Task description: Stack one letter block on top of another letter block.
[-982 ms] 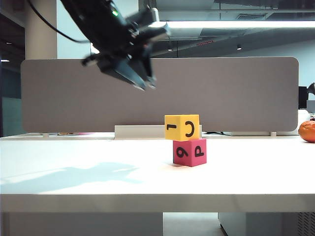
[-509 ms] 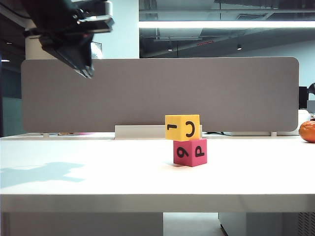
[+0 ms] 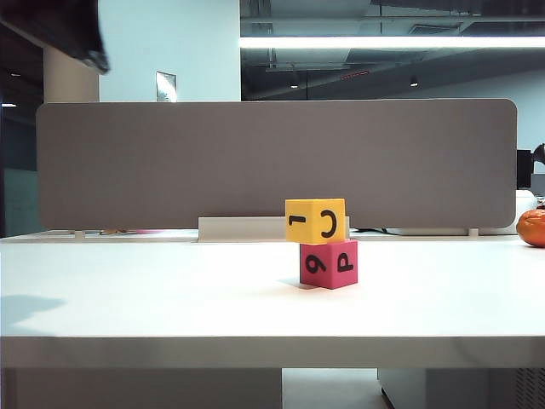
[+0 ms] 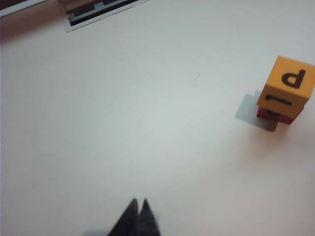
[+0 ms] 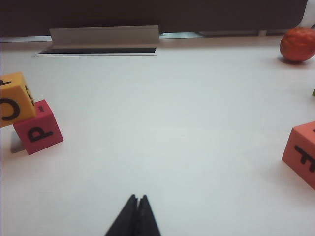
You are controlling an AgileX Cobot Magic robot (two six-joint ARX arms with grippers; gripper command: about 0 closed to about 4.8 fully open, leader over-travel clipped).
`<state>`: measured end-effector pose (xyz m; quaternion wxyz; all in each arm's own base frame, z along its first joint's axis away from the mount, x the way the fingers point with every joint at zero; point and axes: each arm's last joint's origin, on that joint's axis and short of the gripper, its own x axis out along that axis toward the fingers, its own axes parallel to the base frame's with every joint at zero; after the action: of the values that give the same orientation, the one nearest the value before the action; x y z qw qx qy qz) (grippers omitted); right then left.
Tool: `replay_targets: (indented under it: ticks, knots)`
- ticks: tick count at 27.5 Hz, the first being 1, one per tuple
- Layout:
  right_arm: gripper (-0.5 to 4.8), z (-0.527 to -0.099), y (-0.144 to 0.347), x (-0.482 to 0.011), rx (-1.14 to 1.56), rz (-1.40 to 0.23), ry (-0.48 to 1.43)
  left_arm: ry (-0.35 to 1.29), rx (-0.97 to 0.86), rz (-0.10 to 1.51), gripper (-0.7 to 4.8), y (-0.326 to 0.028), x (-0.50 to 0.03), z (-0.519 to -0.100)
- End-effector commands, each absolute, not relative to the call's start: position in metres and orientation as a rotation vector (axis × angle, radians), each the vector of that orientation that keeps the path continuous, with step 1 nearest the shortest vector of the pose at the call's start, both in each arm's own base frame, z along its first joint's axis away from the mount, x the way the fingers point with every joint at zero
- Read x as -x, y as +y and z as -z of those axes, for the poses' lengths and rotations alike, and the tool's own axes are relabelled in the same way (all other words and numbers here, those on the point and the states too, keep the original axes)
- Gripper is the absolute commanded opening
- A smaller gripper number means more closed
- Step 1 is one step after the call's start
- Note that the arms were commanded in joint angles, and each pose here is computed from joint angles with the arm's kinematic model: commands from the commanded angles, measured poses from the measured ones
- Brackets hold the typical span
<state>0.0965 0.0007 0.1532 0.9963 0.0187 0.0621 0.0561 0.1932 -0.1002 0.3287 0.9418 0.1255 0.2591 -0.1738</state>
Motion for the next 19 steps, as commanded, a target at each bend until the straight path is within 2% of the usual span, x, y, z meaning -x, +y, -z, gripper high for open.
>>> replay_targets:
  ticks: [1,8,16,19]
  knots:
    - [-0.06,-0.155,0.0,-0.097,-0.026,-0.094,0.103,0.491,-0.245,0.344,-0.06,-0.09,-0.176,-0.325]
    - [-0.06,-0.156,-0.004,-0.097,-0.015,0.051,0.086,0.424,-0.21,0.341,-0.06,-0.07,-0.139,-0.314]
    - [-0.06,-0.171,-0.004,-0.097,0.009,0.036,-0.062,0.347,-0.166,0.336,-0.06,-0.049,-0.101,-0.305]
    - [-0.06,-0.17,-0.004,-0.097,0.009,0.036,-0.058,0.334,-0.174,0.297,-0.06,-0.044,-0.093,-0.306]
